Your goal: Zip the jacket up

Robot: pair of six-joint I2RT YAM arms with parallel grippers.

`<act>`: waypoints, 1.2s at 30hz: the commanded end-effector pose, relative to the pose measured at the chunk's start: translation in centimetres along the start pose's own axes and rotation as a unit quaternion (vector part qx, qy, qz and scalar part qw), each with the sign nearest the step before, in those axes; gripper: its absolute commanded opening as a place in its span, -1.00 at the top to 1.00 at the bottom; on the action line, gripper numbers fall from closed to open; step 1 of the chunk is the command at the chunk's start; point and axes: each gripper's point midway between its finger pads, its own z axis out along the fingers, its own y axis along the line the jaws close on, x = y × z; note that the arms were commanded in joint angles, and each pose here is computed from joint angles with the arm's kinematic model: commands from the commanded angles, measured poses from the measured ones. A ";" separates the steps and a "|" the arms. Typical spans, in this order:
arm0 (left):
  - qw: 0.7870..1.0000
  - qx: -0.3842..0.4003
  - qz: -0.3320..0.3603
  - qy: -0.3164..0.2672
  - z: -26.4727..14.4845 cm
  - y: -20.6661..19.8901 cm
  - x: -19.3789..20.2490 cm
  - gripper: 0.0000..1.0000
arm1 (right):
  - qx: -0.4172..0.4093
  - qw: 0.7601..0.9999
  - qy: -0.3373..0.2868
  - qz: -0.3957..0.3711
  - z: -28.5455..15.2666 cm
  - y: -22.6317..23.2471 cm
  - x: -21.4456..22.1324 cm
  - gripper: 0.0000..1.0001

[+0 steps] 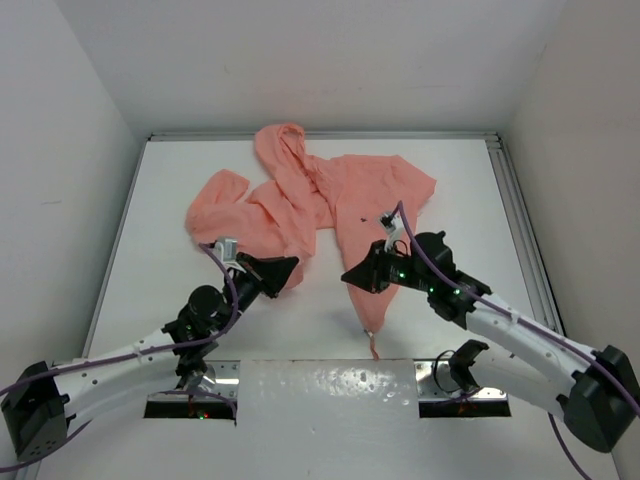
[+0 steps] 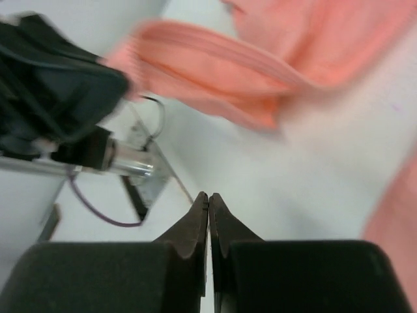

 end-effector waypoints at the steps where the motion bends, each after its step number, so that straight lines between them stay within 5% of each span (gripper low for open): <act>1: 0.996 0.062 0.040 -0.050 0.1 -2.9 -3.0 1.00 | 0.112 0.993 0.020 -0.016 -1.7 -5.0 3.0 1.00; 13: 0.991 0.089 0.101 -0.025 1.0 -4.1 -2.4 1.00 | 0.260 0.959 0.110 -0.008 -5.5 -11.3 10.1 0.99; 21: 0.992 0.078 0.094 -0.005 1.5 -3.5 -1.2 1.00 | 0.290 0.940 0.174 -0.045 -5.0 -11.7 12.7 0.35; 36: 0.993 0.070 0.092 0.001 1.5 -3.0 -0.7 1.00 | 0.333 0.918 0.209 -0.056 -4.7 -13.5 14.5 0.15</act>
